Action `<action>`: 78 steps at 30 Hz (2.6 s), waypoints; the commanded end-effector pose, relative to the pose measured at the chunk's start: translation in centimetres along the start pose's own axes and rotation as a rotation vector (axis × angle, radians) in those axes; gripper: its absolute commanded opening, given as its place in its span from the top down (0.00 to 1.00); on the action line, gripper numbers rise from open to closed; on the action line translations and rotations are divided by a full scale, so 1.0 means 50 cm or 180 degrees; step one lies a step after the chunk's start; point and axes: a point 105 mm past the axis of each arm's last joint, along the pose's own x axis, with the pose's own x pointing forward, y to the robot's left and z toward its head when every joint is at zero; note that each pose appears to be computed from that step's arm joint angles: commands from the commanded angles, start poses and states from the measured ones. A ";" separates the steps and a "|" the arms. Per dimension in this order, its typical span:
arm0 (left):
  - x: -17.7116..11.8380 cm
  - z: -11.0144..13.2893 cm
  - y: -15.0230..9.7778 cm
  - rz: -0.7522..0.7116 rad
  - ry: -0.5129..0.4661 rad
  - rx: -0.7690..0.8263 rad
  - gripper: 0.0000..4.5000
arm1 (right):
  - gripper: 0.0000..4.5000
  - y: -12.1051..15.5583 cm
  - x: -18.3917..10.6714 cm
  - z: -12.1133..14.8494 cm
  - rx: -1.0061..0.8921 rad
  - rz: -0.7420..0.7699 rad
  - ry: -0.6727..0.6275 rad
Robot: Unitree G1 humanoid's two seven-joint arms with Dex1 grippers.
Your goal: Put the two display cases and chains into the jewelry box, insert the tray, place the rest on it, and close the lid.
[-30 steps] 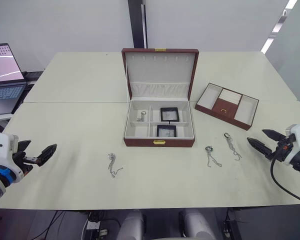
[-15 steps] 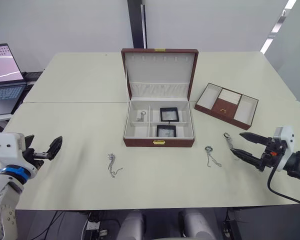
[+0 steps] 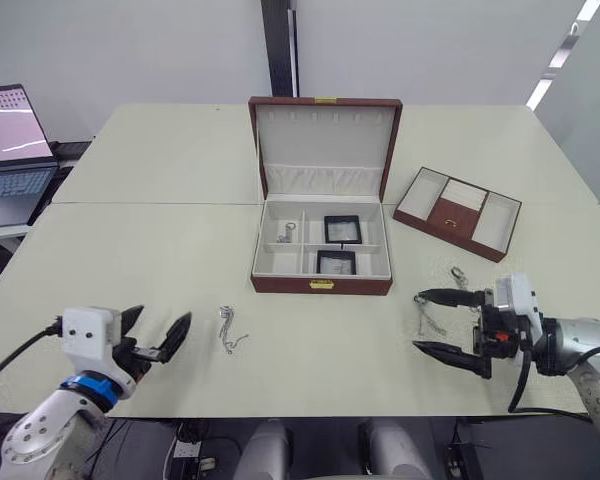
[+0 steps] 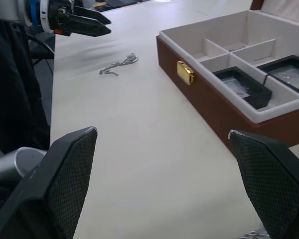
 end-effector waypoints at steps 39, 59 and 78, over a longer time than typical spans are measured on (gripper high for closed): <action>0.068 -0.086 -0.077 -0.0366 0.0364 0.0276 0.53 | 0.00 -0.008 0.006 0.032 -0.0178 -0.0120 -0.0078; 0.079 -0.002 -0.072 -0.0355 -0.0196 0.0184 1.00 | 0.00 -0.023 -0.002 0.028 -0.0206 -0.0212 -0.0096; 0.109 0.165 -0.113 -0.0622 -0.0954 0.0105 1.00 | 0.00 -0.065 -0.012 0.083 -0.0420 -0.0463 -0.0263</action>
